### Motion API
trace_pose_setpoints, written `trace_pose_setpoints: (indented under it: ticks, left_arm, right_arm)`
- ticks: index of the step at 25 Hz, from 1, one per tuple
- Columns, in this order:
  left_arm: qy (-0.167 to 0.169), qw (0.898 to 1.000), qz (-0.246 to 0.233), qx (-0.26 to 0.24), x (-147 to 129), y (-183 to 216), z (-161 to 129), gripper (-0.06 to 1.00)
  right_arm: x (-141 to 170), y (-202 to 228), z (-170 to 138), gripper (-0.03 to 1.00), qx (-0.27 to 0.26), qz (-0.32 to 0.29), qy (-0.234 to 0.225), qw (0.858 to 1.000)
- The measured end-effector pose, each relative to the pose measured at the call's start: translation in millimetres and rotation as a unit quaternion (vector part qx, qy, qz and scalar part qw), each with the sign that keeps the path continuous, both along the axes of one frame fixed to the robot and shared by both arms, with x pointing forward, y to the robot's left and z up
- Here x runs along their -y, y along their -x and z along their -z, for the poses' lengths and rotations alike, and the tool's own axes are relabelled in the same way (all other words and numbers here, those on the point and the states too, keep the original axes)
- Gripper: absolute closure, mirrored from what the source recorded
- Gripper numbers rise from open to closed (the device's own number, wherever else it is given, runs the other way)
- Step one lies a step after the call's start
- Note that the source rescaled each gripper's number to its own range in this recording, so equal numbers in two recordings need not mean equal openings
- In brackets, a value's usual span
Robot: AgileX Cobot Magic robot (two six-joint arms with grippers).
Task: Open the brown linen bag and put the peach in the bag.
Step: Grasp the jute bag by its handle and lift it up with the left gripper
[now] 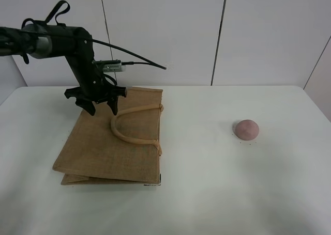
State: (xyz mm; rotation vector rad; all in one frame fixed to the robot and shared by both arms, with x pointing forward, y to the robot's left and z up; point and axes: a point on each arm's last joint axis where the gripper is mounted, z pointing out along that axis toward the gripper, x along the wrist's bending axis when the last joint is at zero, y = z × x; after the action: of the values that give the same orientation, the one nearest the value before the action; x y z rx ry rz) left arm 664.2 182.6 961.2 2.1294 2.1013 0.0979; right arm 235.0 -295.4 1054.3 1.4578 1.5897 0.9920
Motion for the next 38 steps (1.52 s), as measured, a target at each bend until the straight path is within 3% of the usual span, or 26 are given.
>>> trace_pose_setpoints:
  ticks: [9,26,34,36,38]
  left_arm:
    - [0.007,0.999,-0.007,-0.033,7.7,-6.2,45.2,-0.02]
    - [0.001,1.0,0.012,0.018,17.9,-12.8,45.8,-0.02]
    - [-0.006,1.0,0.006,-0.017,18.3,-12.7,76.4,-0.02]
    - [-0.007,1.0,0.007,-0.017,18.1,-12.7,76.3,0.0]
    - [-0.013,1.0,0.01,-0.017,17.1,-12.6,76.8,0.12]
  right_arm:
    - [0.0,0.0,0.0,-0.03,0.0,0.0,0.0,1.0]
    - [0.0,0.0,0.0,-0.03,0.0,0.0,0.0,1.0]
    - [0.0,0.0,0.0,-0.03,0.0,0.0,0.0,1.0]
    - [0.0,0.0,0.0,-0.03,0.0,0.0,0.0,1.0]
    - [0.0,0.0,0.0,-0.03,0.0,0.0,0.0,1.0]
